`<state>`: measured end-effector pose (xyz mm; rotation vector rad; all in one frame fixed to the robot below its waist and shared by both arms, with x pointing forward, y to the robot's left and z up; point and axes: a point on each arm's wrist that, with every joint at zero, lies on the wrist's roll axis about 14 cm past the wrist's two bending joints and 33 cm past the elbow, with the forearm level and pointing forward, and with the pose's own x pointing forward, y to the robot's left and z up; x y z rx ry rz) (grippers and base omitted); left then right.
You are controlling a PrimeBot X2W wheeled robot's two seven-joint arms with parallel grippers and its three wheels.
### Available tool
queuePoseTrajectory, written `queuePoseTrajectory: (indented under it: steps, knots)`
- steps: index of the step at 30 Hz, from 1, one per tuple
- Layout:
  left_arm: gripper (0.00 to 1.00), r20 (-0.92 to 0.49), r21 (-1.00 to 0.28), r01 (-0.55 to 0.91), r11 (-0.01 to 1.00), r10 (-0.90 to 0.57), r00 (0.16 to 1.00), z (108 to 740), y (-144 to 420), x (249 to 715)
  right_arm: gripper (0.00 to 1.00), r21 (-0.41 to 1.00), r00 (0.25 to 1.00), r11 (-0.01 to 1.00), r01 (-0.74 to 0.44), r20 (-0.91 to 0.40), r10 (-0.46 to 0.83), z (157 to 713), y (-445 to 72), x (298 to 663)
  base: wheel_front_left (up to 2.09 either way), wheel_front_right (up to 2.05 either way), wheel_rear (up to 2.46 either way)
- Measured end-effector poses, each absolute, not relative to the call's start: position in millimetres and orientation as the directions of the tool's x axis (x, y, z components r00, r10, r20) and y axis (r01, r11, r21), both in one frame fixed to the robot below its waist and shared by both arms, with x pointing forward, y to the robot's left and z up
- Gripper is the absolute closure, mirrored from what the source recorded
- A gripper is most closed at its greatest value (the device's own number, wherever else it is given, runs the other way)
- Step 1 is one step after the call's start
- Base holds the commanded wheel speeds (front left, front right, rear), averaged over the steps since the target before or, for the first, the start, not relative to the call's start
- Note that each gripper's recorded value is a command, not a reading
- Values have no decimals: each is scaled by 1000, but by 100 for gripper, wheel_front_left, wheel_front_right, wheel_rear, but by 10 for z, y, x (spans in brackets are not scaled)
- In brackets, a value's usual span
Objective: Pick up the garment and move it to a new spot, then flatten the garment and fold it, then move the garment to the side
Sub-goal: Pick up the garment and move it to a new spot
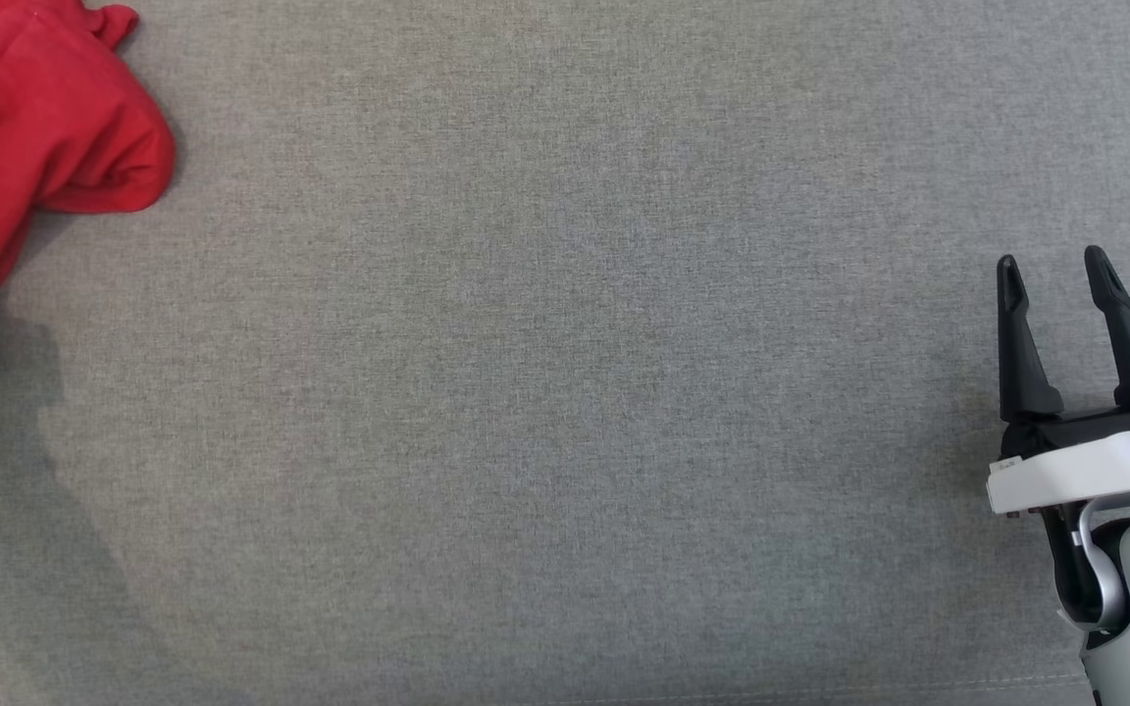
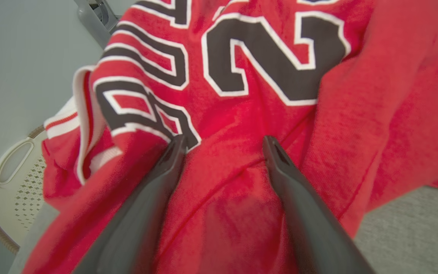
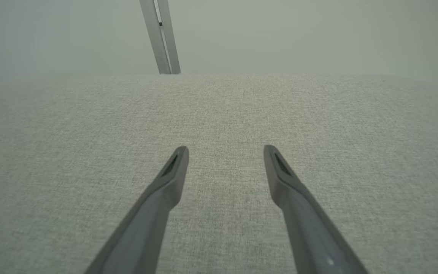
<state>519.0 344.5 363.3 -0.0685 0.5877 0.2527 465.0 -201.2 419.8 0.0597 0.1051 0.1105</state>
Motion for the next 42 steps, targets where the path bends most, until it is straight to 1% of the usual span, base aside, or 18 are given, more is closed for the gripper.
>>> queuePoseTrajectory:
  steps: [2, 5, 8, 14, 18, 20, 24, 27, 31, 34, 37, 42]
  knots:
    - [100, -576, 6, -250, 968, 208, 791, 3584, 3419, 5152, 0, 67, 988, 991, -112, -101, 119, 4206, -1992, 4649, 0, 0, 0]
    - [100, -590, 10, -246, 969, 204, 781, 3550, 3406, 5111, 0, 68, 987, 991, -117, -99, 123, 4223, -1976, 4645, 0, 0, 0]
    - [100, -570, 15, -241, 970, 206, 795, 3592, 3407, 5115, 0, 67, 988, 991, -119, -96, 125, 4249, -1972, 4636, 0, 0, 0]
    - [100, -463, 37, -224, 974, 216, 860, 3926, 3456, 5241, 0, 70, 989, 990, -121, -81, 126, 4330, -1960, 4609, 0, 0, 0]
    - [100, -338, 68, -207, 976, 218, 916, 4319, 3478, 5370, 0, 84, 989, 988, -129, -66, 135, 4397, -1897, 4574, 0, 0, 0]
    - [100, -252, 82, -193, 978, 208, 945, 4594, 3460, 5455, 0, 92, 989, 987, -134, -55, 139, 4440, -1864, 4556, 0, 0, 0]
    - [100, -84, 112, -170, 979, 180, 980, 5187, 3406, 5589, 0, 111, 989, 984, -139, -41, 144, 4513, -1803, 4508, 0, 0, 0]
    - [100, 50, 136, -140, 981, 134, 990, 5704, 3274, 5687, 0, 121, 990, 983, -138, -22, 141, 4587, -1782, 4469, 0, 0, 0]
    - [100, 200, 180, -81, 980, 44, 979, 6352, 2981, 5759, 0, 142, 992, 982, -127, -8, 130, 4657, -1775, 4402, 0, 0, 0]
    - [100, 307, 200, -11, 980, -52, 950, 6852, 2595, 5794, 0, 157, 994, 982, -110, -1, 111, 4698, -1797, 4337, 0, 0, 0]
    - [100, 378, 216, 73, 974, -153, 913, 7205, 2160, 5790, 0, 169, 996, 982, -85, 2, 86, 4716, -1843, 4266, 0, 0, 0]
    - [100, 457, 227, 226, 947, -309, 834, 7615, 1400, 5694, 0, 184, 999, 982, -38, 19, 36, 4795, -1965, 4159, 0, 0, 0]
